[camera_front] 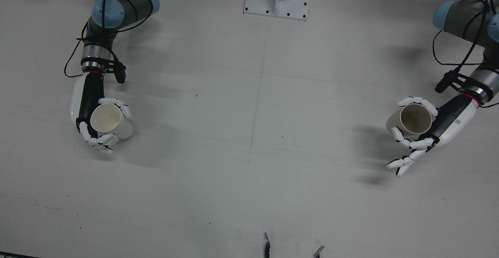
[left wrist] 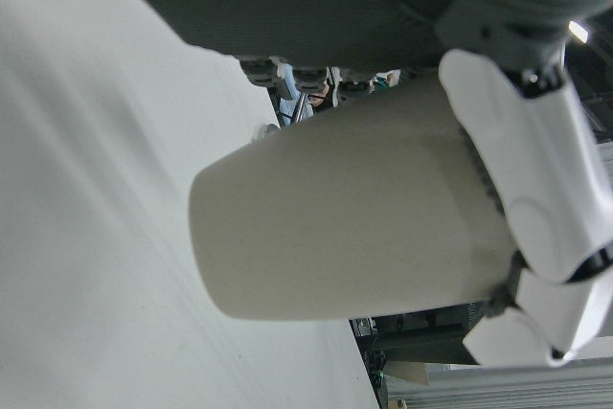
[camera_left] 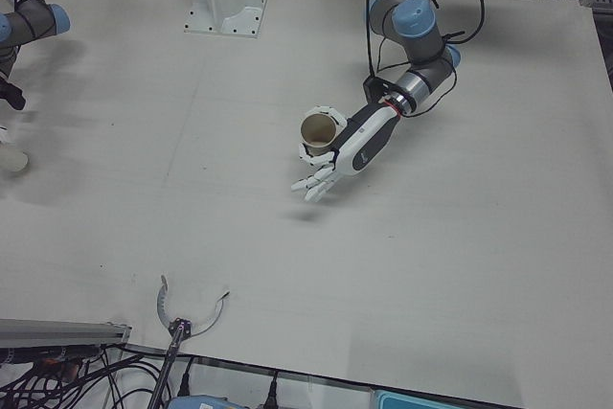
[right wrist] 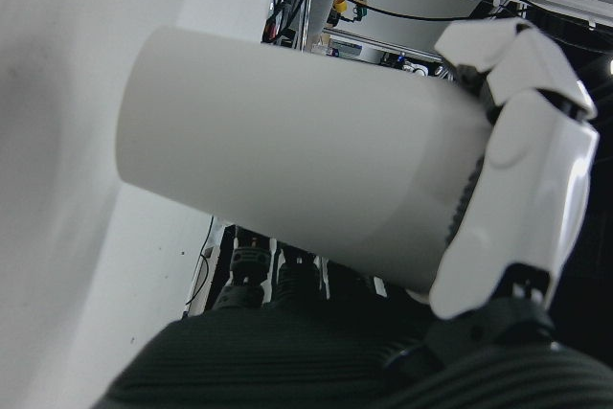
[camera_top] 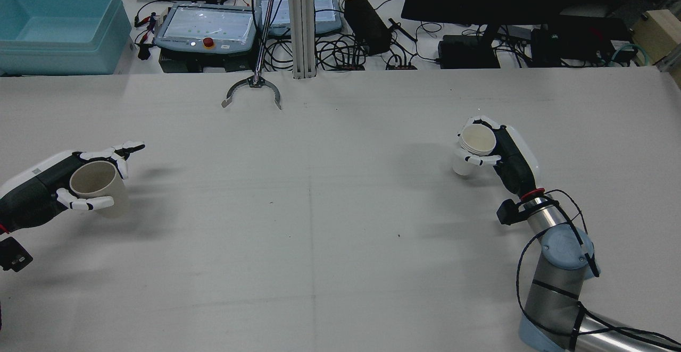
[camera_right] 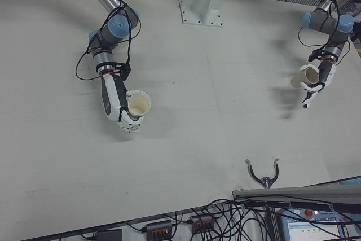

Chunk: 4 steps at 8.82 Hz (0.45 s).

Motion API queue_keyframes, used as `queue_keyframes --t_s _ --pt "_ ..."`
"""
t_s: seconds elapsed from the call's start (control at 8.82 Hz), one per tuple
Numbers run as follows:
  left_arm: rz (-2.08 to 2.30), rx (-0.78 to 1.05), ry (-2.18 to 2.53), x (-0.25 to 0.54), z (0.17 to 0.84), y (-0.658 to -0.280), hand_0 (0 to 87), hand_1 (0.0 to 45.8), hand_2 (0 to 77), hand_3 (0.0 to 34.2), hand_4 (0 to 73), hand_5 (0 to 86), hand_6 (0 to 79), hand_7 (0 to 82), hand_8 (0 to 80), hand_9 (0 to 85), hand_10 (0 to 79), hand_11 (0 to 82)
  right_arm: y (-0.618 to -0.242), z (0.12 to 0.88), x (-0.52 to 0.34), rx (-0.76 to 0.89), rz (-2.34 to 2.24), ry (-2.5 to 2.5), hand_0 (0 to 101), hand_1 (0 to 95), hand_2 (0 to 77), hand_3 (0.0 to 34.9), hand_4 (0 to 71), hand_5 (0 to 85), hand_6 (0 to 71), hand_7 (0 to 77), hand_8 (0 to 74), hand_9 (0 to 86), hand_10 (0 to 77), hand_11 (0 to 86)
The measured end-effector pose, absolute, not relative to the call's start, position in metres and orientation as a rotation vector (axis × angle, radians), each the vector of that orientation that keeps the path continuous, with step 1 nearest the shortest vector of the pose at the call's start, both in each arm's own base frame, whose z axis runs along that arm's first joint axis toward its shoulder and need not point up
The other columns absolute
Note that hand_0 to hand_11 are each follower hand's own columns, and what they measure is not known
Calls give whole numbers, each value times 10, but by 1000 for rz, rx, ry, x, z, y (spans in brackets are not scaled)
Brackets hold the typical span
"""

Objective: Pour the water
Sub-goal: 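Lift the cup with the right hand and bring left cup forward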

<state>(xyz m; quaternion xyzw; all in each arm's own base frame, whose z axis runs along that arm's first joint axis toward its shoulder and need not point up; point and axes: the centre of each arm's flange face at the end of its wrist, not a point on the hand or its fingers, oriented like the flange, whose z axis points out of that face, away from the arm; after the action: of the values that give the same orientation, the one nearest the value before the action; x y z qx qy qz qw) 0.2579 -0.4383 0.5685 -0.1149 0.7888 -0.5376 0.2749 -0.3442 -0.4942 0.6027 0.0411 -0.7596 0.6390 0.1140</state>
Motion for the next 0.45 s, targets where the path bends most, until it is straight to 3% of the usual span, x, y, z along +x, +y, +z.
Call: queue_keyframes --t_s 0.23,0.45 --pt "-1391 -354 2103 270 543 -440 459 87 382 0 420 453 71 142 27 33 16 33 -506 582 -323 126 1871 -2267 509 169 376 0 93 600 415 567 360 507 191 305" --pt "-1312 -406 2107 305 482 -462 462 87 382 0 420 453 109 158 44 33 16 33 -522 555 -284 158 1861 -2262 530 169 376 0 98 605 415 573 344 491 191 289"
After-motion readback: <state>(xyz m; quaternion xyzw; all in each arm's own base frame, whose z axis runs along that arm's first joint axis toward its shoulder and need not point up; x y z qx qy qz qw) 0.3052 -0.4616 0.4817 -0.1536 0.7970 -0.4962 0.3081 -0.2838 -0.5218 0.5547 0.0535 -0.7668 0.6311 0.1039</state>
